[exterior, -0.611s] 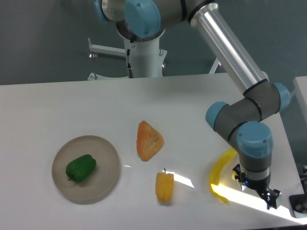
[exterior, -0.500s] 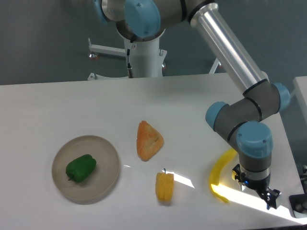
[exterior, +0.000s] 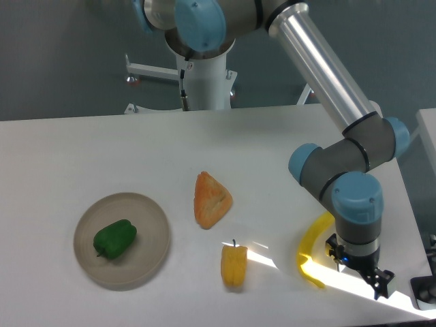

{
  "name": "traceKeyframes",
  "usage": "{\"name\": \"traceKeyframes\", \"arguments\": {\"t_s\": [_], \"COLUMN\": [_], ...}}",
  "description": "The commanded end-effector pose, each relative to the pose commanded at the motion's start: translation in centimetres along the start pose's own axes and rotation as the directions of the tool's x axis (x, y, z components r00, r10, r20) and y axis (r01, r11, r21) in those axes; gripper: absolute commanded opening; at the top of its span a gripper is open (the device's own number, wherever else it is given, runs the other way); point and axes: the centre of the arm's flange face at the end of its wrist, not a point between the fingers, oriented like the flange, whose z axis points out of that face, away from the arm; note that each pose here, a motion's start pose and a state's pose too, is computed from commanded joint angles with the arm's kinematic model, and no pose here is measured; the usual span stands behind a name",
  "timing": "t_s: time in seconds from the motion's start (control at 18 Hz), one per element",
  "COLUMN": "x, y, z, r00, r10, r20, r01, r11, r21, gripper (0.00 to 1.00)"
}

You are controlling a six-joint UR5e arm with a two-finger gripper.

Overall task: Pick up the green pepper from the plate
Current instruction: 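Move the open gripper over the green pepper on the plate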

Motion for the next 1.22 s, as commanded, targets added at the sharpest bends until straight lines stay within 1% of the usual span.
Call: {"name": "traceKeyframes", "arguments": {"t_s": [0.17,0.22,0.33,0.44,0.5,0.61,0.78,0.89,0.94,1.06,1.11,1.17,1.22], "x": [1.3,1.9,3.7,5.0,6.0,7.9,11.7,13.9,15.3,17.7,19.1,20.5,20.8], "y": [-0.3,0.0,0.1,-0.5,-1.8,-3.5,-6.9,-9.3,-10.6,-12.3,-13.6,-14.6,-15.2], "z": [-1.9,-2.7,-4.2,-6.4,-7.7,-9.2,-11.5,-12.7,-13.1,-13.3,-13.8,-13.9,-14.7], "r00": [0.998,0.997,0.993,0.987,0.982,0.965,0.947,0.929,0.912,0.865,0.849,0.839,0.831], "r10": [0.0,-0.013,-0.044,-0.111,-0.14,-0.212,-0.261,-0.309,-0.34,-0.411,-0.424,-0.427,-0.435], "r20": [-0.062,-0.078,-0.109,-0.121,-0.126,-0.153,-0.185,-0.203,-0.228,-0.288,-0.316,-0.337,-0.346], "r01": [0.003,0.017,0.052,0.121,0.153,0.23,0.284,0.334,0.371,0.455,0.476,0.485,0.503], "r11": [0.999,0.998,0.996,0.989,0.984,0.967,0.952,0.936,0.922,0.884,0.872,0.867,0.854], "r21": [0.048,0.052,0.069,0.081,0.097,0.11,0.112,0.108,0.11,0.107,0.109,0.11,0.134], "gripper": [1.0,1.0,1.0,1.0,1.0,1.0,1.0,1.0,1.0,1.0,1.0,1.0,1.0]}}
